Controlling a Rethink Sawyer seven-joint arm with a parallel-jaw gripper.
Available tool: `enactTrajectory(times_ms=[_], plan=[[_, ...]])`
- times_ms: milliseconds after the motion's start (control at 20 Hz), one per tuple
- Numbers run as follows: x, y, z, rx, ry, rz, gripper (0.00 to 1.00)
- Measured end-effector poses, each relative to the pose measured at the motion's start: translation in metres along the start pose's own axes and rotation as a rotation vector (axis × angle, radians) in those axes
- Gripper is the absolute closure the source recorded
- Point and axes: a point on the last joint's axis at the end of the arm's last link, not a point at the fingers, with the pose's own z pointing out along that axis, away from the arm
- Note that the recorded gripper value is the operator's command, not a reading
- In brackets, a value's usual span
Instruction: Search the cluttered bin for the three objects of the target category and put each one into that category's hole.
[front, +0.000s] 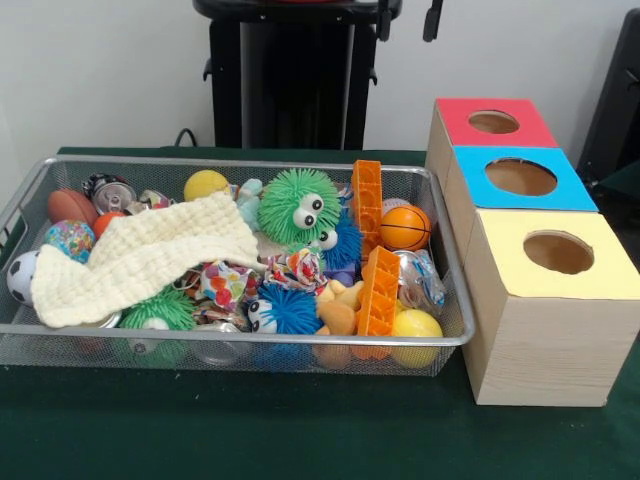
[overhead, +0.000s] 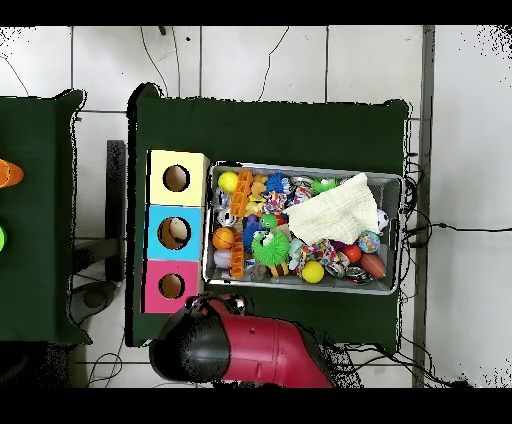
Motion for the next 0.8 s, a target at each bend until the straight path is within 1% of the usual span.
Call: enactTrajectory(times_ms=[300,500,800], plan=[[-0.005,-0.001,0.005,0.006,0.003,-0.017,0.0],[-0.016,-0.004,0.006,0.012,-0.009,-0.028,0.0],[-0.035,-0.016,0.011,0.022,-0.025,-0.04,0.0]])
